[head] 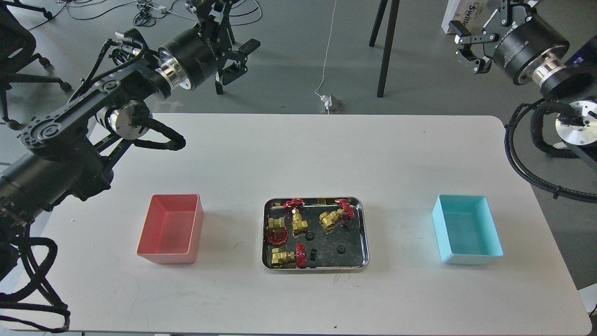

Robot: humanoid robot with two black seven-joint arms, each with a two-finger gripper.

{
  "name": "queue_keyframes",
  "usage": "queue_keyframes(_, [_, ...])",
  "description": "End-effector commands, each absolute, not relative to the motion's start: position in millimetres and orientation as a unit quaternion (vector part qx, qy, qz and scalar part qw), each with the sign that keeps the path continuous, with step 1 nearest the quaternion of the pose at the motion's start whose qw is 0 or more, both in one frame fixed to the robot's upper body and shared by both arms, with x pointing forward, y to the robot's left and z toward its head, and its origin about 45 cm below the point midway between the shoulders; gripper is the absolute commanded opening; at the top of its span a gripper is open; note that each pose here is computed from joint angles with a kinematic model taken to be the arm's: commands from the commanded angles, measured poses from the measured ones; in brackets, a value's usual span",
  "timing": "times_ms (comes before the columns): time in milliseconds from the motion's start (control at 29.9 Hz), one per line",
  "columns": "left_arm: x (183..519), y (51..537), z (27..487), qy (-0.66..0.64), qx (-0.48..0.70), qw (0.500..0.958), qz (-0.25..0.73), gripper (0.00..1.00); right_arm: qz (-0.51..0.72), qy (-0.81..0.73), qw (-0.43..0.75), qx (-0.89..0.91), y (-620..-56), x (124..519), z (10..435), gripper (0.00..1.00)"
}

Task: Place valve in pink box and gear in blue box
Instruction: 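Raise the left arm and swing the left gripper toward the tray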

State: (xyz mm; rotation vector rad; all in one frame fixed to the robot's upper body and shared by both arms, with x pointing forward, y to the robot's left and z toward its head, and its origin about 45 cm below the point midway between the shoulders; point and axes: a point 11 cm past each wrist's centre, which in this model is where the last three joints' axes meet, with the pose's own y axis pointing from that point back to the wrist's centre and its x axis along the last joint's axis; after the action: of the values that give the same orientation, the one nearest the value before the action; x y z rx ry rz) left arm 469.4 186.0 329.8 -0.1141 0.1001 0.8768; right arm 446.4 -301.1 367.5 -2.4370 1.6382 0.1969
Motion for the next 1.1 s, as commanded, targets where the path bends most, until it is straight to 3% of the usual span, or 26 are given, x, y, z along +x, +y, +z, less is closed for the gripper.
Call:
queue_keyframes(0, [468.6, 182.5, 337.6, 0.051, -0.072, 0.902, 0.423, 1.0, 0.066, 0.541, 0.107, -0.832, -298.1, 446.0, 370.7, 1.0])
queue_keyframes(335, [461.6, 174.0, 363.5, 0.046, -0.103, 0.909, 0.401, 1.0, 0.066, 0.533, 0.112, -0.836, -292.8, 445.8, 372.6, 1.0])
queue_keyframes(502, [460.5, 170.9, 355.6, 0.045, -0.086, 0.913, 0.397, 1.0, 0.061, 0.537, 0.123, -0.833, -296.1, 447.6, 380.2, 1.0])
queue_keyframes(903, [464.7, 203.0, 356.9, -0.238, 0.069, 0.864, 0.438, 1.0, 0.047, 0.574, 0.121, -0.808, -323.2, 461.8, 384.6, 1.0])
queue_keyframes(1071, [440.0, 197.7, 340.7, -0.24, 0.043, 0.879, 0.411, 1.0, 0.037, 0.575, 0.13, -0.807, -321.5, 464.8, 396.5, 1.0])
